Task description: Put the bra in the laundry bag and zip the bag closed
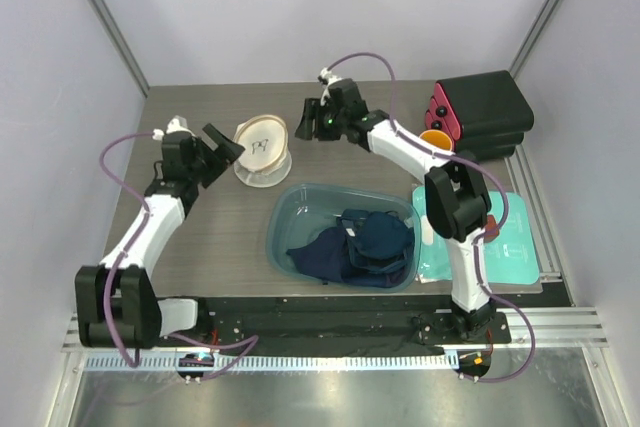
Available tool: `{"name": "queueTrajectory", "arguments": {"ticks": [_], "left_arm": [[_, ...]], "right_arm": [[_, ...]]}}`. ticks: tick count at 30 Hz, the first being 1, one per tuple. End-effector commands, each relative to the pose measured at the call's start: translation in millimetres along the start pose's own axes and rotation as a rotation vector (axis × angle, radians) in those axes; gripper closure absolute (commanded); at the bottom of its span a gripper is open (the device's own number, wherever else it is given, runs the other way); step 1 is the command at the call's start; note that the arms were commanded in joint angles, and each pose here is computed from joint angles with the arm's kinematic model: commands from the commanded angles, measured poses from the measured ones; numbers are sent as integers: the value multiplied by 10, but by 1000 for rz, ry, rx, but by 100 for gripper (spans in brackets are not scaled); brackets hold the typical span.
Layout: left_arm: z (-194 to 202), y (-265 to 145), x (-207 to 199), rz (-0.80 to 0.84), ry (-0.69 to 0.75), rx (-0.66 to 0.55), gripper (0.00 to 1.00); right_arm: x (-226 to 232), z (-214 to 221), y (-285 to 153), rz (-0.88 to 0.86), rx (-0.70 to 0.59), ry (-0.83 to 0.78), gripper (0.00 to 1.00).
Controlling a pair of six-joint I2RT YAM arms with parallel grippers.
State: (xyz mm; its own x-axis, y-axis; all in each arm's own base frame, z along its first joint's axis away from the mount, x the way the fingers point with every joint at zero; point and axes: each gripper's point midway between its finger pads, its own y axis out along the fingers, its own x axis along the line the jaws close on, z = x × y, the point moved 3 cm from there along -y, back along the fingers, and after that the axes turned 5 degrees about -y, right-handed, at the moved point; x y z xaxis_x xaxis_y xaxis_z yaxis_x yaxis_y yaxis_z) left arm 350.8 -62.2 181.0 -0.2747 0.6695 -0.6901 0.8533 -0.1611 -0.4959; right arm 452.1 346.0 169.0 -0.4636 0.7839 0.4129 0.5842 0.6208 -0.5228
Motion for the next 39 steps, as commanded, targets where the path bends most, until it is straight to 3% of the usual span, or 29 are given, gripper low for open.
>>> {"name": "queueTrajectory", "arguments": {"ticks": [1,5,7,8,16,18,19,23,29,34,39], "left_arm": [[-336,322,12,-52,-22,18,0],[-438,638,54,-82,102,57,0],[-332,858,247,-118,217,155,0],[-458,941,164,-115,243,165,0],[297,1572,491,92,275,583,0],[441,1594,553,88,253,629,8],[440,1598,533,87,241,630,24],[390,1511,483,41,197,529,48],[505,1253,380,-38,19,468,97],[527,909,434,-103,-115,314,100],[372,547,268,-26,-242,119,100]], "right_arm": [[709,190,-312,-62,-2,-27,35],[805,386,-292,-133,22,62,32],[833,464,-306,-147,40,69,32],[845,497,-330,-140,51,65,32],[914,483,-638,-128,21,14,31],[899,489,-699,-120,6,10,30],[831,572,-691,-97,18,8,30],[699,710,-674,-58,40,4,28],[597,738,-644,-75,69,33,28],[421,599,-670,-73,58,76,28],[461,542,-599,-130,66,108,27]]}}
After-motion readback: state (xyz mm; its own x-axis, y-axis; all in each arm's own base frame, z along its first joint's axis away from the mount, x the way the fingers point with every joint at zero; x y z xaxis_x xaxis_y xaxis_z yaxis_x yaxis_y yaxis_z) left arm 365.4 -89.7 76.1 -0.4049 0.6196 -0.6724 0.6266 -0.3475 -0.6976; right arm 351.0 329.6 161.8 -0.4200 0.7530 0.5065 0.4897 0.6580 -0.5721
